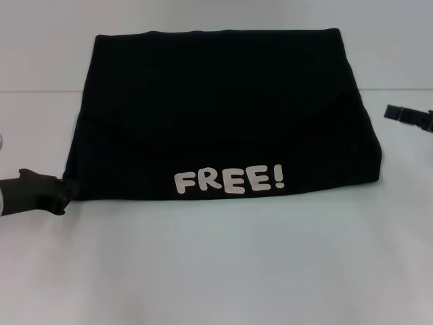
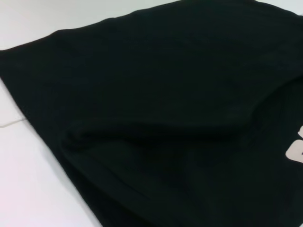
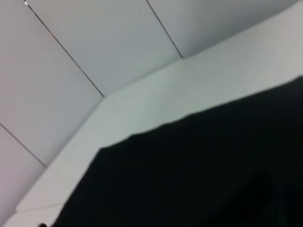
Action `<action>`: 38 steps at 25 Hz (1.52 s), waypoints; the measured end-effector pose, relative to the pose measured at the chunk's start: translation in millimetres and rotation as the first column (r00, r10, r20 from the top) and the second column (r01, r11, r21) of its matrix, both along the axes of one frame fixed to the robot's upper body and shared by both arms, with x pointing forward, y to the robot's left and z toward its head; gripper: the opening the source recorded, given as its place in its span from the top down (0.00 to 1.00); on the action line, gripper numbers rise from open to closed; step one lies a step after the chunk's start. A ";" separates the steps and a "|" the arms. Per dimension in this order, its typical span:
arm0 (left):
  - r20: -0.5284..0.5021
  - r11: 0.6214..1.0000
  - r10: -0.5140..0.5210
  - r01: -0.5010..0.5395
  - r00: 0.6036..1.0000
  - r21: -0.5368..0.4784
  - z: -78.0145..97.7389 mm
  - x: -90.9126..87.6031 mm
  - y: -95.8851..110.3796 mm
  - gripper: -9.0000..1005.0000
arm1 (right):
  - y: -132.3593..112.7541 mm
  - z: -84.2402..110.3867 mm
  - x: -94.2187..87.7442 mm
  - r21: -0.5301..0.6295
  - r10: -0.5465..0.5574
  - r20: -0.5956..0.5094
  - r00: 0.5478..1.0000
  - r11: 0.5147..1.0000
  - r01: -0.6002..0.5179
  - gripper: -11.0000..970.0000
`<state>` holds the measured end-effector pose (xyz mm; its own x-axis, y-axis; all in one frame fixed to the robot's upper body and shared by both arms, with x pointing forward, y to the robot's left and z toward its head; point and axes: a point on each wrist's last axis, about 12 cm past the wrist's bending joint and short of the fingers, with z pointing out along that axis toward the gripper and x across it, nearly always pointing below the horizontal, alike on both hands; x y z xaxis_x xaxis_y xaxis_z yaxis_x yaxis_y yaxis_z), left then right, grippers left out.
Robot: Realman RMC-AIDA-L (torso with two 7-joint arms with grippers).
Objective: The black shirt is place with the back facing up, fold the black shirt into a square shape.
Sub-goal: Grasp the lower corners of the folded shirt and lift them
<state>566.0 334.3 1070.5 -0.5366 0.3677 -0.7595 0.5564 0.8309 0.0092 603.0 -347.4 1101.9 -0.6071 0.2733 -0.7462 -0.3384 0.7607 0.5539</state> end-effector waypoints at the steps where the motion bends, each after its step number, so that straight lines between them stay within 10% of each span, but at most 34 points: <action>1: 0.000 1.000 0.000 0.000 1.000 0.001 0.3 0.0 0.4 0.97 | -2.6 -0.5 -1.0 -0.002 -0.004 -0.011 1.000 1.000 0.004 0.39; 11: 0.002 1.000 -0.006 0.006 1.000 0.006 1.7 0.4 0.3 0.97 | -15.3 -10.5 -7.0 -0.076 -0.022 -0.123 0.992 0.997 0.013 0.42; 38: 0.008 1.000 -0.011 0.011 1.000 0.007 3.3 3.1 -1.2 0.97 | 54.2 -37.5 19.8 -0.251 -0.003 -0.176 0.984 0.967 -0.042 0.48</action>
<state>569.1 333.1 1073.8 -0.5261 0.3786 -0.7615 0.5654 0.8246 0.0194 622.8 -293.2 1064.5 -0.7367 0.0757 -0.6719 -0.2707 0.8776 0.3956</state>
